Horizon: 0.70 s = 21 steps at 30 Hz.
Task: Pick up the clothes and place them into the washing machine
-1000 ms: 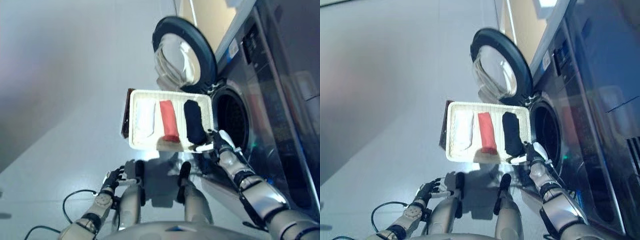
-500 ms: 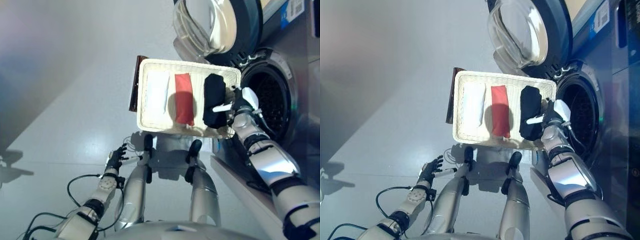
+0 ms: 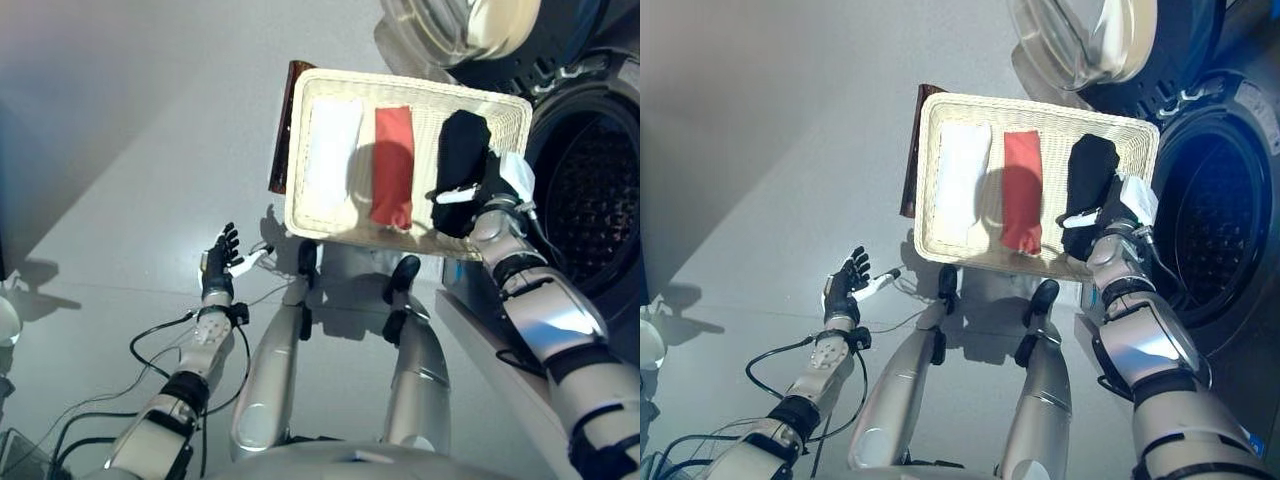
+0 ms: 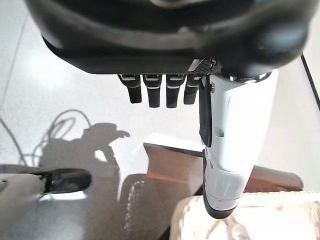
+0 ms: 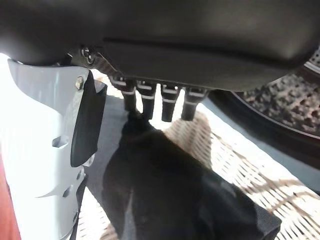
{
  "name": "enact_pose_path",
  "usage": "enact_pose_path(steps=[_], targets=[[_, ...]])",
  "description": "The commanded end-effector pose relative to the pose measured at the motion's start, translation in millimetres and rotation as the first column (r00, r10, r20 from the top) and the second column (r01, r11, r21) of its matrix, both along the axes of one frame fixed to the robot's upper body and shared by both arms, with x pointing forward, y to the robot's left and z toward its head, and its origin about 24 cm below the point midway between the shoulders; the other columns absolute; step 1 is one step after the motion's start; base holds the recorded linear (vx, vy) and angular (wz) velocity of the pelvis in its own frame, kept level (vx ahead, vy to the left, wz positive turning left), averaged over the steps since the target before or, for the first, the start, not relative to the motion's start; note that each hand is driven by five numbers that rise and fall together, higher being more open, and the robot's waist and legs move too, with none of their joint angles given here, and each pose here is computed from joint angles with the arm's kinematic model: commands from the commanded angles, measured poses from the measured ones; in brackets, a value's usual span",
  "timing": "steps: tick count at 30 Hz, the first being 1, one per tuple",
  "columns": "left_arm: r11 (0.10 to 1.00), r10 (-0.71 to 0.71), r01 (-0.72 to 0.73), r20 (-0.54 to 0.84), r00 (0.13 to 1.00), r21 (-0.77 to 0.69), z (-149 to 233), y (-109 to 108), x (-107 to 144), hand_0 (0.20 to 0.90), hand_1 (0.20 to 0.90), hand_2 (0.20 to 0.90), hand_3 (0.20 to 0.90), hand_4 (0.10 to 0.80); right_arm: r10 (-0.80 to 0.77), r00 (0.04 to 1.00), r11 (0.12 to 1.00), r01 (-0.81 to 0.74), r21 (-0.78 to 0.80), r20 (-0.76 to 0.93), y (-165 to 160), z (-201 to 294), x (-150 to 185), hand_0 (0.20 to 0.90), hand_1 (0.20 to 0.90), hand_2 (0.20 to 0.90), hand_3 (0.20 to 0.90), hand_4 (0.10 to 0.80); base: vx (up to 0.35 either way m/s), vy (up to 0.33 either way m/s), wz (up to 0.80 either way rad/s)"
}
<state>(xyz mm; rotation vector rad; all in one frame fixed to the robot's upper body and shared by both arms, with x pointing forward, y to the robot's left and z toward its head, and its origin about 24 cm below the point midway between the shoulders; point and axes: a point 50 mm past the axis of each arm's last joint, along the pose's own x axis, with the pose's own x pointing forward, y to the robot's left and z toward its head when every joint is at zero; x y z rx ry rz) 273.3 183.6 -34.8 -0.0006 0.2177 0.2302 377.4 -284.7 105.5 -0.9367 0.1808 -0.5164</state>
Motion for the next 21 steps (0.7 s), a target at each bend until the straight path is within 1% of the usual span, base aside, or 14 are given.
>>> enact_pose_path(steps=[1, 2, 9, 10, 11, 12, 13, 14, 21], targets=[[0.998, 0.060, -0.062, 0.072, 0.996, 0.019, 8, 22, -7, 0.900, 0.900, 0.900, 0.900, 0.800, -0.033, 0.998, 0.995, 0.038, -0.094, 0.056, -12, 30, 5, 0.900, 0.900, 0.900, 0.900, 0.800, -0.072, 0.046, 0.05], [0.999, 0.050, -0.051, 0.060, 0.997, 0.017, 5, 18, -9, 0.900, 0.900, 0.900, 0.900, 0.800, -0.054, 0.995, 0.992, 0.062, -0.113, 0.079, -17, 42, 6, 0.900, 0.900, 0.900, 0.900, 0.800, -0.056, 0.036, 0.04], [0.999, 0.029, -0.030, 0.039, 0.999, 0.021, 3, 10, -7, 0.900, 0.900, 0.900, 0.900, 0.800, -0.099, 0.988, 0.978, 0.118, -0.172, 0.118, -32, 65, 4, 0.900, 0.900, 0.900, 0.900, 0.800, -0.039, 0.035, 0.06], [0.999, 0.030, -0.031, 0.027, 0.999, 0.023, 1, 8, -7, 0.900, 0.900, 0.900, 0.900, 0.800, -0.105, 0.987, 0.977, 0.125, -0.175, 0.121, -35, 66, 3, 0.535, 0.535, 0.535, 0.535, 0.539, 0.008, 0.032, 0.04], [0.999, 0.030, -0.031, 0.021, 0.999, 0.024, 0, 8, -8, 0.900, 0.900, 0.900, 0.900, 0.800, -0.106, 0.987, 0.976, 0.126, -0.177, 0.120, -35, 66, 2, 0.436, 0.436, 0.436, 0.436, 0.469, 0.008, 0.031, 0.02], [0.999, 0.030, -0.030, 0.021, 0.999, 0.024, 0, 8, -8, 0.900, 0.900, 0.900, 0.900, 0.800, -0.106, 0.987, 0.976, 0.126, -0.177, 0.120, -35, 66, 2, 0.403, 0.403, 0.403, 0.403, 0.445, 0.000, 0.000, 0.00], [0.999, 0.029, -0.030, 0.013, 0.999, 0.026, -2, 7, -9, 0.900, 0.900, 0.900, 0.900, 0.800, -0.101, 0.988, 0.977, 0.121, -0.177, 0.119, -34, 64, 2, 0.318, 0.318, 0.318, 0.318, 0.384, 0.000, 0.000, 0.00], [0.999, 0.027, -0.027, 0.005, 1.000, 0.029, -4, 6, -11, 0.900, 0.900, 0.900, 0.900, 0.800, -0.096, 0.989, 0.978, 0.116, -0.174, 0.116, -33, 61, 2, 0.200, 0.200, 0.200, 0.200, 0.300, 0.032, 0.020, -0.05], [0.999, 0.027, -0.026, -0.031, 0.999, 0.041, -13, 6, -18, 0.900, 0.900, 0.900, 0.900, 0.800, -0.089, 0.989, 0.983, 0.106, -0.148, 0.117, -25, 52, 4, 0.200, 0.200, 0.200, 0.200, 0.300, 0.029, 0.010, -0.06]])
